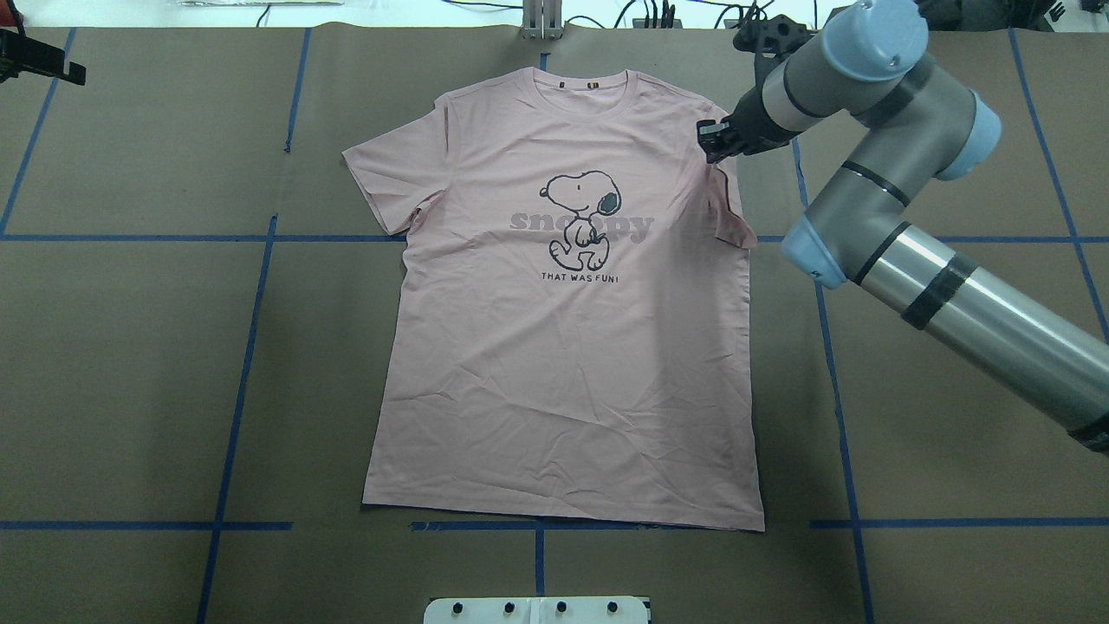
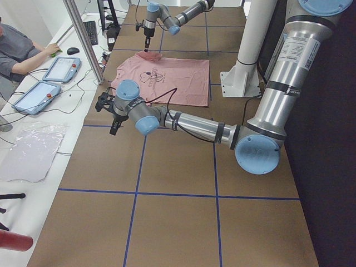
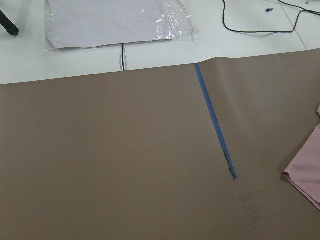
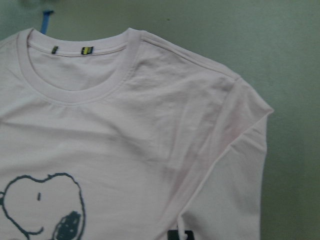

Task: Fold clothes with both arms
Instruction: 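Grasp the sleeve with the right gripper and fold it inward over the body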

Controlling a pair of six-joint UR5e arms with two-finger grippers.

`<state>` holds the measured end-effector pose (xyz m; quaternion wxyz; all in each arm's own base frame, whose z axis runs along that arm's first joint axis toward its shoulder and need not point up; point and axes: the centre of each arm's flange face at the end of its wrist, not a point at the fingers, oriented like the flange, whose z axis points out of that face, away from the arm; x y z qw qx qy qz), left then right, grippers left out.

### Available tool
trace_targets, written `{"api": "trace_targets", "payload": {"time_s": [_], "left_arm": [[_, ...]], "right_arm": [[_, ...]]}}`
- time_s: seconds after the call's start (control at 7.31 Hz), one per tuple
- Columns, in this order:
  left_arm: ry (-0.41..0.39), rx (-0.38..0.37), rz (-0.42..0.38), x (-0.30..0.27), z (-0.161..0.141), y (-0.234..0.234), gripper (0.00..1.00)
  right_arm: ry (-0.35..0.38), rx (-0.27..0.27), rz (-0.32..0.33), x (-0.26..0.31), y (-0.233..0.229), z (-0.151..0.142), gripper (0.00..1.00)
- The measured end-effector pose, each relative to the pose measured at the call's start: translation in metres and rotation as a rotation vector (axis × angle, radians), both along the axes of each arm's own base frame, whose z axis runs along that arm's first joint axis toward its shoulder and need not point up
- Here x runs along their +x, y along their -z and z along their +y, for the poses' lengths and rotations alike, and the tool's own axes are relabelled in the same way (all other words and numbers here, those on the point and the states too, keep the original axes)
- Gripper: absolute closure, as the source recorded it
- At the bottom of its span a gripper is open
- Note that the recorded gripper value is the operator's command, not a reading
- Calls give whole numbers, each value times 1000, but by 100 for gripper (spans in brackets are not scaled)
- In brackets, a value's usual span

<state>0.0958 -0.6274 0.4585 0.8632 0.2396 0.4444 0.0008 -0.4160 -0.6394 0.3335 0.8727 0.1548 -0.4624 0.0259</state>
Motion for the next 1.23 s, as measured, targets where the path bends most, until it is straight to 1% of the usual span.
{"api": "trace_targets", "payload": {"time_s": [0.14,0.27,0.41,0.55,0.96,1.09,1.23], "left_arm": [[1,-1,1,0,0,0,0],[5,-7,4,0,0,0,0],[8,-12,8,0,0,0,0],[10,-14,10,1,0,1,0],[13,-23,16,4,-1,3,0],[22,-42,33,14,-5,12,0],[46,-71,58,43,-11,32,0]], "right_arm": [[-33,10,3,-24,21,-4,100],[-53,16,8,-41,38,-13,100],[-64,15,18,-51,46,-22,45],[-69,13,24,-57,51,-29,0],[-70,14,30,-69,57,-31,0],[-71,-4,22,-69,57,-30,0],[-60,-49,3,-68,57,-26,0]]}}
